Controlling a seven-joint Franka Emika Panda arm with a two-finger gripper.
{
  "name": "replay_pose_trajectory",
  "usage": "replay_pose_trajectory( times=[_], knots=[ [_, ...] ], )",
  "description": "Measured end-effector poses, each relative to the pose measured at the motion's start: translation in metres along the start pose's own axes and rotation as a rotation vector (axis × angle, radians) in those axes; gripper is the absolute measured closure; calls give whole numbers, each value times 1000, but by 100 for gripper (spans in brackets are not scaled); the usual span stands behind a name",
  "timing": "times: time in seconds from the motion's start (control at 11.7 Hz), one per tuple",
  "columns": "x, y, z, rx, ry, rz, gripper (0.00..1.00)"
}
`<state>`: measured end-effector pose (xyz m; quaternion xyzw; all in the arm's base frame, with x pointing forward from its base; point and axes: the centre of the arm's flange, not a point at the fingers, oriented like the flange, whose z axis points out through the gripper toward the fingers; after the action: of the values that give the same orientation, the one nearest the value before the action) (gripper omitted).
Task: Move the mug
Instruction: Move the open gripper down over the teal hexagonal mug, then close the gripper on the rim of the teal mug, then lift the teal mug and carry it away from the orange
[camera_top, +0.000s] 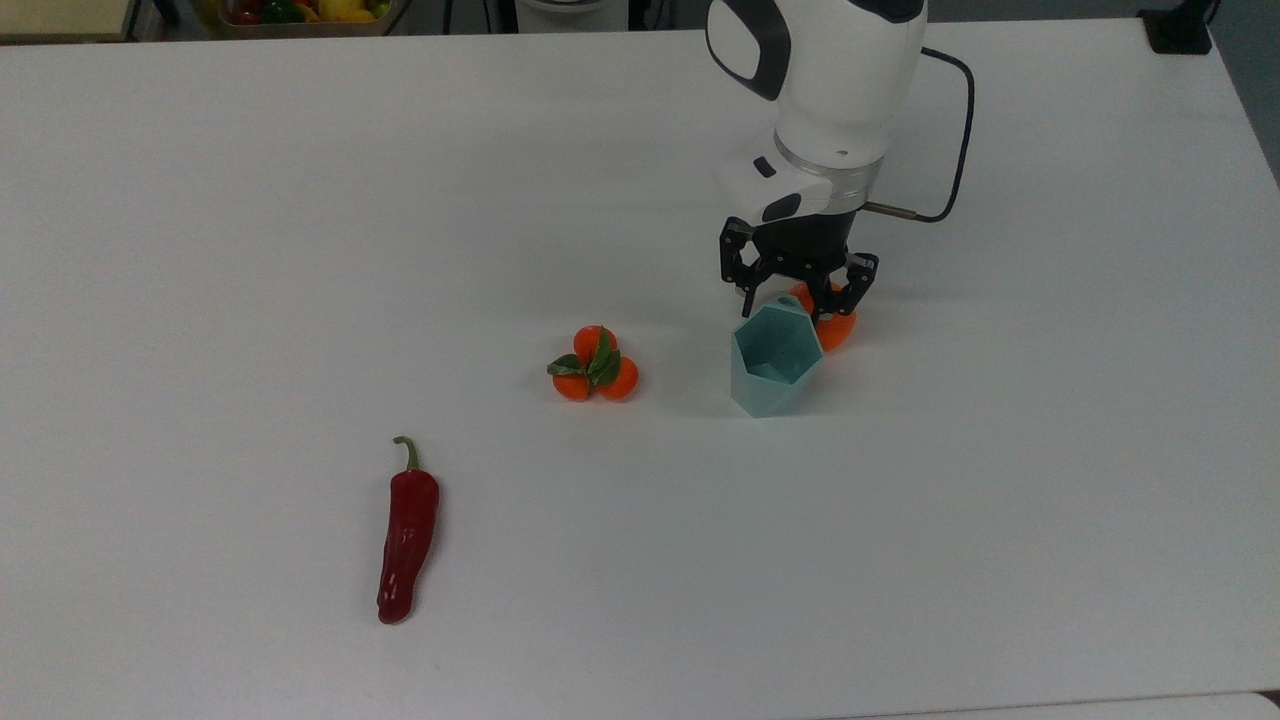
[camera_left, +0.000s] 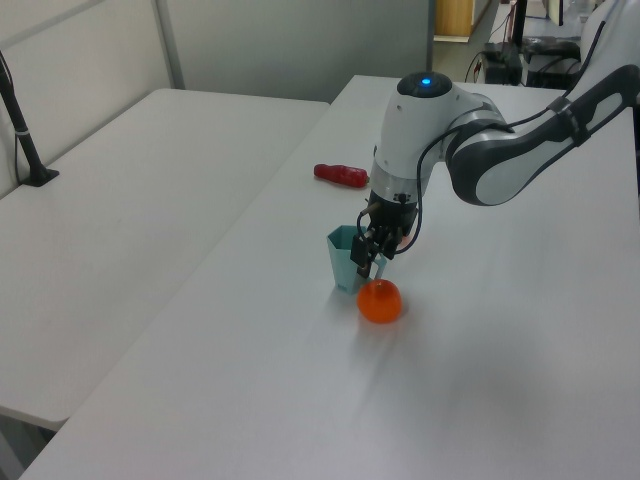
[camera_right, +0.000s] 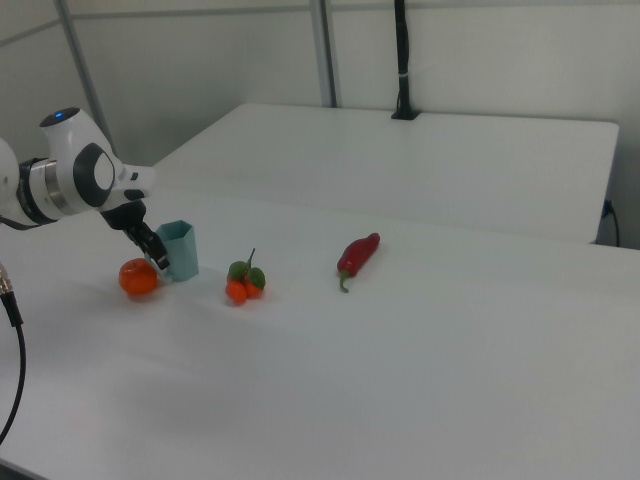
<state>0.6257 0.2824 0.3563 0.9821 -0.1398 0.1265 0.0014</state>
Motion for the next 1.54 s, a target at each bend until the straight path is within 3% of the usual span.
replay_pose_trajectory(
  times=[0.26,0.51,1.11,1.54],
  knots=[
    [1,0,-1,-1,7,-4,75],
    [2,1,1,-5,7,-4,94],
    [7,5,-3,-4,14,2,94],
    [15,42,-57,-3,71,-63,94]
  ],
)
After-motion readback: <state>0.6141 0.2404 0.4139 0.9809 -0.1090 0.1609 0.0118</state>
